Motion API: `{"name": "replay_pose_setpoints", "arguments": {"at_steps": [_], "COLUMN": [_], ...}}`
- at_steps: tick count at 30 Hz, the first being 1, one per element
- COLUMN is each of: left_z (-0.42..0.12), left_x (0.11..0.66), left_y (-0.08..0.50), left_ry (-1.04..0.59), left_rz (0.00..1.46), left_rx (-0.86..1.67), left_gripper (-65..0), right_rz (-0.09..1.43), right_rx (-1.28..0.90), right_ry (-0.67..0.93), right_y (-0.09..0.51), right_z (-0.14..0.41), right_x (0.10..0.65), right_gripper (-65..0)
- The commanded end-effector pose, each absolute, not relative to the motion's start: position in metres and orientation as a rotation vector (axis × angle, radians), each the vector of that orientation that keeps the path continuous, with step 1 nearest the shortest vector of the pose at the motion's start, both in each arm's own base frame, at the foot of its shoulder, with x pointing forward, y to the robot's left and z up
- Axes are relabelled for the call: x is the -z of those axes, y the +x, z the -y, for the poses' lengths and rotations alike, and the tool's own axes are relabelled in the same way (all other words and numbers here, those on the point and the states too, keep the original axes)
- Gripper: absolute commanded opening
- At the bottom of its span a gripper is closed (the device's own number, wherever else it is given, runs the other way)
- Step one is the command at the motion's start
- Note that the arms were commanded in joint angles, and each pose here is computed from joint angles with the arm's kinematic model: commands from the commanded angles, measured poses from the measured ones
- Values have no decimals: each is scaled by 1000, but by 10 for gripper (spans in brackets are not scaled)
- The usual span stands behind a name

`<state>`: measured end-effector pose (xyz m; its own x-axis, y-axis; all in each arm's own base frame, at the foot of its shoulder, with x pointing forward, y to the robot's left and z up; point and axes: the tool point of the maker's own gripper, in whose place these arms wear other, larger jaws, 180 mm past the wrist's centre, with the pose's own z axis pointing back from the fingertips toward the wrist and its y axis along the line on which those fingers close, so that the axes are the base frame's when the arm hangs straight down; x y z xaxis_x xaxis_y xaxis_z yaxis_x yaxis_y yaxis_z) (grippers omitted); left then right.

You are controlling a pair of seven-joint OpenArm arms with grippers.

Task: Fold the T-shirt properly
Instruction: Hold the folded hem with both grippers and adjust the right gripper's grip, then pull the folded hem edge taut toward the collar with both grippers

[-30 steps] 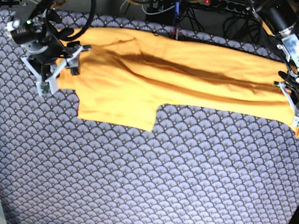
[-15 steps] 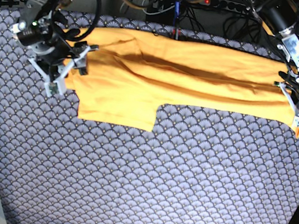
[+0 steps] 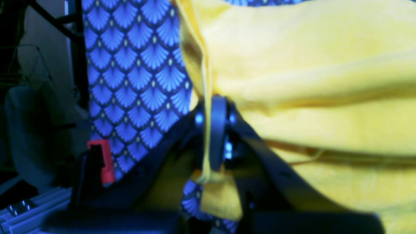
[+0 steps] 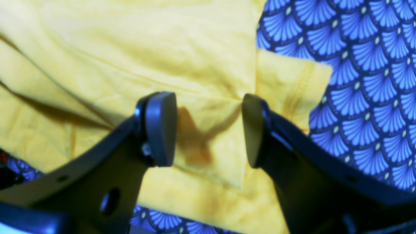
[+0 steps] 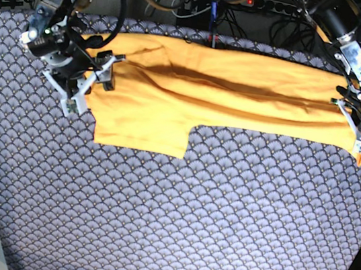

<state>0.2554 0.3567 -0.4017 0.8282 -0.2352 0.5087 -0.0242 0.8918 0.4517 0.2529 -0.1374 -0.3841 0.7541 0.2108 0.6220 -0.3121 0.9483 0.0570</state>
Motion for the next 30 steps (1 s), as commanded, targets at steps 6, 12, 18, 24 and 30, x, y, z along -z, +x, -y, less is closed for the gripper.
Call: {"name": "replay_pose_setpoints", "arguments": {"at_steps": [6, 12, 18, 24, 30], "left_z": [-363, -362, -362, -362, -362], "left_x": [387, 387, 387, 386, 386], "left_y": [265, 265, 266, 265, 265], "left_ry": [492, 490, 490, 491, 491], "left_rz": [632, 633, 634, 634, 634], "left_rx": [113, 112, 114, 114, 114], "left_gripper": [-650, -650, -650, -650, -650], "right_rz": [707, 714, 697, 691, 689], "right_rx": [-302, -308, -303, -288, -289], "right_ry": [127, 113, 124, 156, 156], "right_y": [264, 269, 268, 265, 266], "right_z": [149, 154, 154, 150, 150], "right_x": [370, 368, 374, 386, 386], "right_gripper": [-319, -319, -319, -323, -487]}}
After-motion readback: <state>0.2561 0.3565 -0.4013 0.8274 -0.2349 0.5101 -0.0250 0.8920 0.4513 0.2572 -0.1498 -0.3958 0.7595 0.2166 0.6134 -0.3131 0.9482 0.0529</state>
